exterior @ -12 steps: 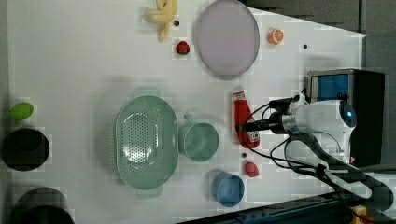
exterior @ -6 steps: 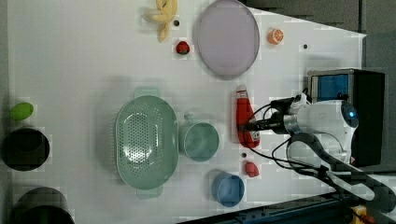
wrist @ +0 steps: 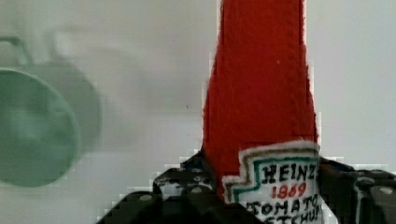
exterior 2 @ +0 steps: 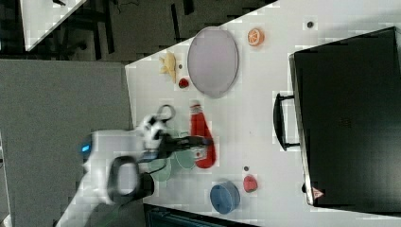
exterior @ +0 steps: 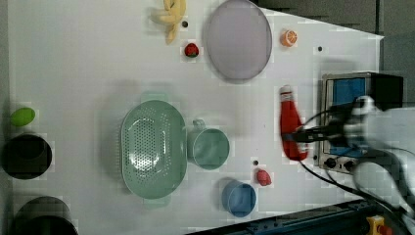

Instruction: Pick Ketchup from the table and place it in strainer.

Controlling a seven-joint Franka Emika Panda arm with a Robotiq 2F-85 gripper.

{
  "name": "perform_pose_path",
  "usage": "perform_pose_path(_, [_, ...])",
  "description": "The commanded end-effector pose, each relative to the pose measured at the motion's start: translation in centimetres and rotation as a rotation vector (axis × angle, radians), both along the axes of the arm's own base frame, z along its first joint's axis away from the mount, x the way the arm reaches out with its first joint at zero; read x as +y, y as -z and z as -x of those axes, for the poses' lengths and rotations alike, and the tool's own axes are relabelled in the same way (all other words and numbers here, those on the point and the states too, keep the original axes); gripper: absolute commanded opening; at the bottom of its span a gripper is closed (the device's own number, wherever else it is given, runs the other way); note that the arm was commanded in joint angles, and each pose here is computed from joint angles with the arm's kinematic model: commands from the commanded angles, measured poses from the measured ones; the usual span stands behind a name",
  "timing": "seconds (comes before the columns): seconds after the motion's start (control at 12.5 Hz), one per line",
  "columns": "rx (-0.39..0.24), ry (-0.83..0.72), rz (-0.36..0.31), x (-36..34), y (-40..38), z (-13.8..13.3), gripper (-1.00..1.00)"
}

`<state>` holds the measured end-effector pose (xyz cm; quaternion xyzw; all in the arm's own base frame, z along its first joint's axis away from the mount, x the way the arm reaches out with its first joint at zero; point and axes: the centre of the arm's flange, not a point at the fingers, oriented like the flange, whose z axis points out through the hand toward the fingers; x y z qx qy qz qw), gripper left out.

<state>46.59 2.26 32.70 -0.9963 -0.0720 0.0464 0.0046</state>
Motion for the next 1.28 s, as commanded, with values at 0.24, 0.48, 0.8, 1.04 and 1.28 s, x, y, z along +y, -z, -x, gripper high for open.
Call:
perform_pose_path(0.24, [-0.097, -0.053, 0.030, 6.4, -9.2, 1.2, 0.24])
perform_pose_path(0.48, [-0.114, -0.009, 0.039, 12.8, -9.9, 2.2, 0.24])
perform_pose_path(0.8, [-0.089, 0.121, -0.011, 21.7, -7.8, 4.1, 0.24])
perform_pose_path(1.04, [-0.127, 0.174, -0.075, 26.6, -5.1, 4.6, 0.24])
perform_pose_path(1.28, [-0.093, 0.235, -0.138, 30.1, -1.3, 5.3, 0.24])
